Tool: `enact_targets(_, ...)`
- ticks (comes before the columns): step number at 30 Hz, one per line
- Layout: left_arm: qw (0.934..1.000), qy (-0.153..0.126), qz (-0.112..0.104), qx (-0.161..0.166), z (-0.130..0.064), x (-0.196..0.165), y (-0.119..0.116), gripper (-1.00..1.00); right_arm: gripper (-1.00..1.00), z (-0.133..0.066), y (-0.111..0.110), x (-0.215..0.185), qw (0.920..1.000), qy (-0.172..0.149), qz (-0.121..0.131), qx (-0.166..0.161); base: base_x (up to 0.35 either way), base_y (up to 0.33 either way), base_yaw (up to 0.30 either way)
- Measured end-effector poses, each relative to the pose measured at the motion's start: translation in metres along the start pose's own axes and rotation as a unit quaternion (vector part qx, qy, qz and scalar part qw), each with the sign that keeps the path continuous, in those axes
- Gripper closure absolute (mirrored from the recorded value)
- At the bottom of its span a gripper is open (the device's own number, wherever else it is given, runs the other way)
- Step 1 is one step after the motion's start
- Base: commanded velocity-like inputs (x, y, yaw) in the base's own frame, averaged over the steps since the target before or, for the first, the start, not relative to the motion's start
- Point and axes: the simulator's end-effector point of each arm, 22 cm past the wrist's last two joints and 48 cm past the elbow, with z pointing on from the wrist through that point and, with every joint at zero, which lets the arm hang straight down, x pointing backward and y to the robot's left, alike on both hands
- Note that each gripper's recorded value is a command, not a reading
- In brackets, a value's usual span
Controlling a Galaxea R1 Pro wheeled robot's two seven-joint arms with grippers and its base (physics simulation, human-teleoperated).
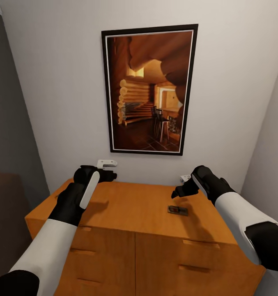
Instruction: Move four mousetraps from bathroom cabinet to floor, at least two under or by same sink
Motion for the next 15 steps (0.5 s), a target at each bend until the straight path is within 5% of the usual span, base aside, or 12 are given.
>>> enact_targets(15,1.0,0.0,0.001,-0.001,0.0002,-0.0001,0.0009,-1.0,-1.0,0.0013,0.009,0.0023,0.9998,0.004,-0.005,-0.018,0.012,0.0,0.0)
